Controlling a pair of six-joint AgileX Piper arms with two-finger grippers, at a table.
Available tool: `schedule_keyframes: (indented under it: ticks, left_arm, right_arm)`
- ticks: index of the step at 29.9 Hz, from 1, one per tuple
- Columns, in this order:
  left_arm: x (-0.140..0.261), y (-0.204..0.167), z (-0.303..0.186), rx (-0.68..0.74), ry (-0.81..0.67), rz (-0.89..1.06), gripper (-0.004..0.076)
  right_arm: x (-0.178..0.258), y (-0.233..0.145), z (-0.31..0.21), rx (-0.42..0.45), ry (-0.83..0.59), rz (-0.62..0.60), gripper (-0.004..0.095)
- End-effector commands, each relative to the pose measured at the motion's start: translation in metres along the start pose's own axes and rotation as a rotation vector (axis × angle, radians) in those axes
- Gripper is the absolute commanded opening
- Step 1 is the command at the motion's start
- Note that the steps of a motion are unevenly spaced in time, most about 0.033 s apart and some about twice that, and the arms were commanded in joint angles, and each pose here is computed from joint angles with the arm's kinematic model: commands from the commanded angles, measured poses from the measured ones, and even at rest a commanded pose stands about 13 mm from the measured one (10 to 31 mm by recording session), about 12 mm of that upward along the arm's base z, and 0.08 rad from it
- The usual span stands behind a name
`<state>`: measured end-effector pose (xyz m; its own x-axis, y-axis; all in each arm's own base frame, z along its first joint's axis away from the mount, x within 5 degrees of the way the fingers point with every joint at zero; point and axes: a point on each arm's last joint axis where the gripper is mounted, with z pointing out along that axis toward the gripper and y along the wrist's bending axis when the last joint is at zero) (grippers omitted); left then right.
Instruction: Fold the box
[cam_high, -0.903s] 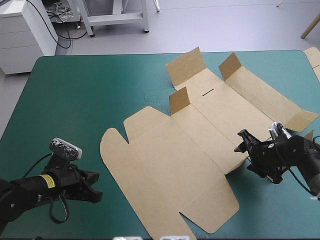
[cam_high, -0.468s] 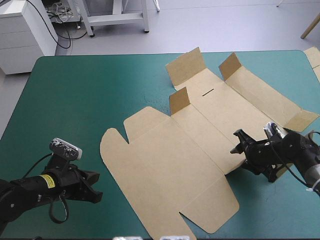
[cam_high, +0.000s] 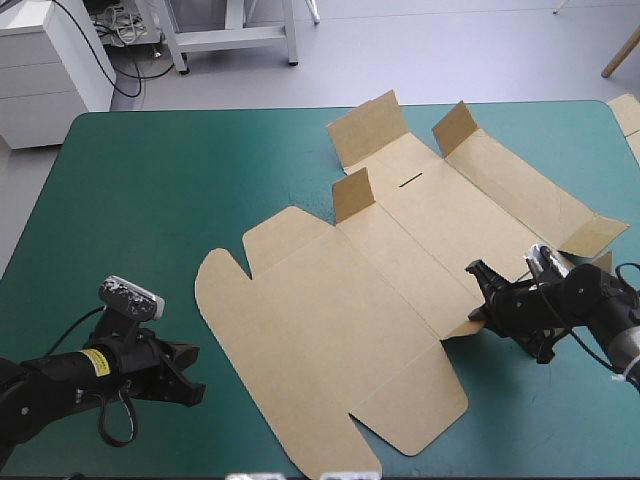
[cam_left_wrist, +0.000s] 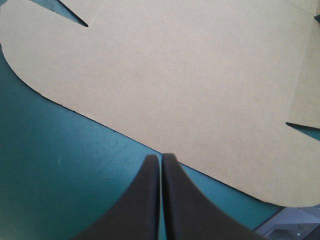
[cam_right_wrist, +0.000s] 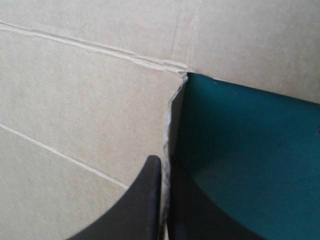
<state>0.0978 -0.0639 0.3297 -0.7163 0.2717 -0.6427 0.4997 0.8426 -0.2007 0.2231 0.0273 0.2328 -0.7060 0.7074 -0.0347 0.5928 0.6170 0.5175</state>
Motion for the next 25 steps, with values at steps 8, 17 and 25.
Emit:
schedule_keyframes:
  ticks: [8, 17, 25]
  left_arm:
    - [-0.011, -0.004, -0.007, 0.025, -0.077, -0.002, -0.0008]
    - [-0.011, -0.004, -0.007, 0.025, -0.077, -0.002, -0.0008]
    - [-0.011, -0.005, -0.007, 0.031, -0.078, -0.005, -0.0008]
  right_arm:
    - [-0.003, 0.01, -0.01, -0.048, -0.041, -0.111, -0.0019]
    - [-0.013, 0.016, -0.012, 0.041, -0.014, -0.236, -0.0015]
    - [-0.035, 0.04, -0.02, 0.124, 0.046, -0.418, -0.0015]
